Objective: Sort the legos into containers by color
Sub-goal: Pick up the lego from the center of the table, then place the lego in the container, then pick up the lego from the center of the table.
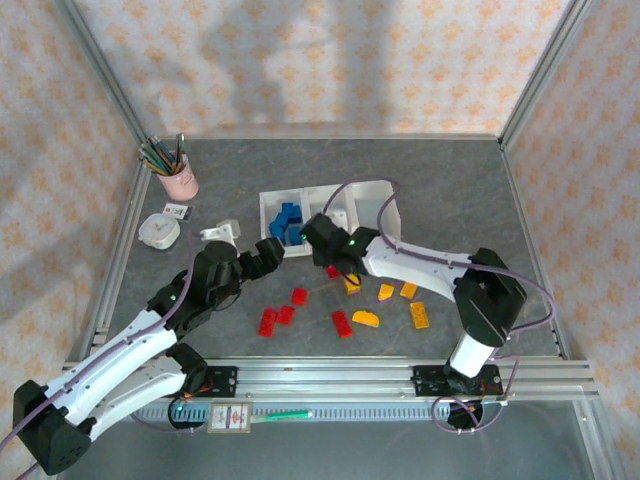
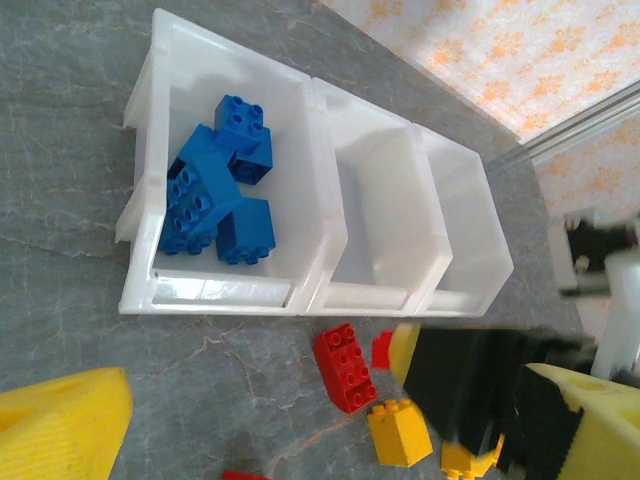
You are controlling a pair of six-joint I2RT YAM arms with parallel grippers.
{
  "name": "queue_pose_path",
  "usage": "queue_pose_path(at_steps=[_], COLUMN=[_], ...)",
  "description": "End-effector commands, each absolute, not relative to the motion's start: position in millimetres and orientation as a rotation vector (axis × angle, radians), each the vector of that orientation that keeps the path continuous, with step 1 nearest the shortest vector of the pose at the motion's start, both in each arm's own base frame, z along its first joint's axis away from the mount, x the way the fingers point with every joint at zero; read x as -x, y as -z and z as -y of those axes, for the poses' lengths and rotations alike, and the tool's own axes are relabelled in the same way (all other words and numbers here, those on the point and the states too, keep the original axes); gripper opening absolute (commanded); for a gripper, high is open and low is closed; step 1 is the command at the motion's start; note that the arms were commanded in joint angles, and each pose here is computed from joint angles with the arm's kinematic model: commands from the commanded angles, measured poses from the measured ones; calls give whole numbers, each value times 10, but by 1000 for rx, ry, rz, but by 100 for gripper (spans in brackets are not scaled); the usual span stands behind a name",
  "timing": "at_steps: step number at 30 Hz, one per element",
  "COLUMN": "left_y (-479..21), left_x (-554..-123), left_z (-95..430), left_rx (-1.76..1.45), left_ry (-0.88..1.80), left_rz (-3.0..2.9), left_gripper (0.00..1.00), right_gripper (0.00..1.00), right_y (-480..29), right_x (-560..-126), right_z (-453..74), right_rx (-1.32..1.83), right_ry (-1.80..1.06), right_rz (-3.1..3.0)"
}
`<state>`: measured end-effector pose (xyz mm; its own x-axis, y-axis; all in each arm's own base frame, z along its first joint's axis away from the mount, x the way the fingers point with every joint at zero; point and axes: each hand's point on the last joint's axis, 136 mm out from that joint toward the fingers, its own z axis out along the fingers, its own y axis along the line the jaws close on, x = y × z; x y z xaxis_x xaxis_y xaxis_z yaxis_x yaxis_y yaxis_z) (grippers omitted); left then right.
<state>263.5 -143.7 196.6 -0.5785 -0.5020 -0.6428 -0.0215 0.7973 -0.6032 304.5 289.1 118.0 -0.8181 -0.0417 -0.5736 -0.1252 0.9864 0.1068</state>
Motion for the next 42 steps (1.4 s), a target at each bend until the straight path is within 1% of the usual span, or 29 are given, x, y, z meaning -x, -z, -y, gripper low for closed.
queue_pose_path(at_steps=[1, 4, 8, 12, 17, 21, 26, 31, 35, 42], left_y=[-2128, -2128, -2136, -2156, -2145, -2137, -2112, -2138, -2148, -2038], left_x=[-2717, -2776, -2857, -2939, -2995, -3011, -3005, -2989, -2959, -2874], left_z=[1458, 1456, 1439, 1369, 1321, 1312, 1302, 1305, 1311, 1373], left_rx=[349, 349, 343, 373, 397, 390, 382, 376, 374, 370], left_ry=[657, 627, 584, 559, 567, 570, 563, 573, 588, 637], left_rz=[-2074, -2073, -2075, -2056, -2044, -2049, -2061, -2061, -2064, -2108], left_gripper=[99, 99, 99, 99, 99, 99, 99, 99, 99, 99], right_gripper=[44, 44, 45, 45, 45, 52, 59, 59, 58, 59], right_y=[-1435, -1487, -1430, -1338, -1220, -1114, -1233, -1466, -1557, -1479], right_x=[-3407, -3707, -4043, -4363, -4606, -4694, -4686, -4607, -4378, -3822], right_z=[-2798, -2776, -2884, -2904, -2992, -3068, -3103, -3042, -2936, -2764], right_rx=[81, 68, 104, 93, 107, 159, 167, 155, 130, 153], right_ry=[-177, -173, -202, -162, -127, -100, -139, -157, -203, -225], right_rz=[-2441, -2411, -2413, -2417, -2404, -2416, -2398, -2376, -2381, -2424])
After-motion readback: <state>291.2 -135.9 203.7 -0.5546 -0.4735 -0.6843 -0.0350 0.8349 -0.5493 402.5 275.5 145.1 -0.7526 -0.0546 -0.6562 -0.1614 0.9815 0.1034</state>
